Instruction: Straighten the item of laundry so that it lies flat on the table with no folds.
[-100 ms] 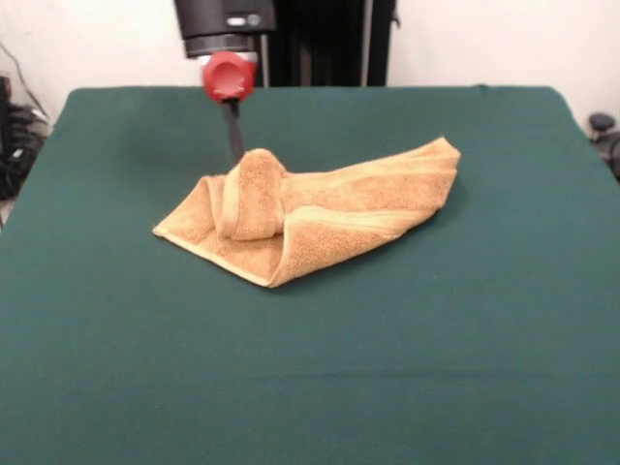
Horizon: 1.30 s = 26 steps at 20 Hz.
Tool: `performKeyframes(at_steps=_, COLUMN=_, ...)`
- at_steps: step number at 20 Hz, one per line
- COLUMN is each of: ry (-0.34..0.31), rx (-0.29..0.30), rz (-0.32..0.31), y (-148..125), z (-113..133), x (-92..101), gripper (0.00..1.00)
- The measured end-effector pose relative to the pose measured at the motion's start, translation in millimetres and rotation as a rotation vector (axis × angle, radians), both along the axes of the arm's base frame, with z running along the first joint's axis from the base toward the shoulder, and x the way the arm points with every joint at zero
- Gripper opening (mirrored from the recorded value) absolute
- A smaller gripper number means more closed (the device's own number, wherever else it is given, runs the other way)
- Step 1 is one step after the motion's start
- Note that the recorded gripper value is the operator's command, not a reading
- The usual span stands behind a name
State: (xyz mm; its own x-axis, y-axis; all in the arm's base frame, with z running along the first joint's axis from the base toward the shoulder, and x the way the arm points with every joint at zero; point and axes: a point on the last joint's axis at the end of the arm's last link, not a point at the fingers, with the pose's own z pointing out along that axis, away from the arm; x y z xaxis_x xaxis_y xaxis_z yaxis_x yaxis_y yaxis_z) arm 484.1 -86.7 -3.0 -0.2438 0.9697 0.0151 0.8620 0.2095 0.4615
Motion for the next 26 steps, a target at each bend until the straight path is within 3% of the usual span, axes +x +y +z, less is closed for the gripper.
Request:
performKeyframes(at_steps=4, ry=-0.011, rx=-0.041, rz=0.066, y=23, z=-1, x=-4.6, gripper=1.00)
performKeyframes(at_steps=11, ry=-0.075, rx=-0.128, rz=0.119, y=27, z=4, x=-3.8, gripper=1.00)
performKeyframes(at_steps=21, ry=-0.063, rx=-0.272, rz=0.110, y=-6, z=7, x=-2.2, gripper=1.00)
performKeyframes(at_steps=26, ry=-0.057, rx=-0.308, rz=0.101, y=-22, z=0, x=-4.5, gripper=1.00)
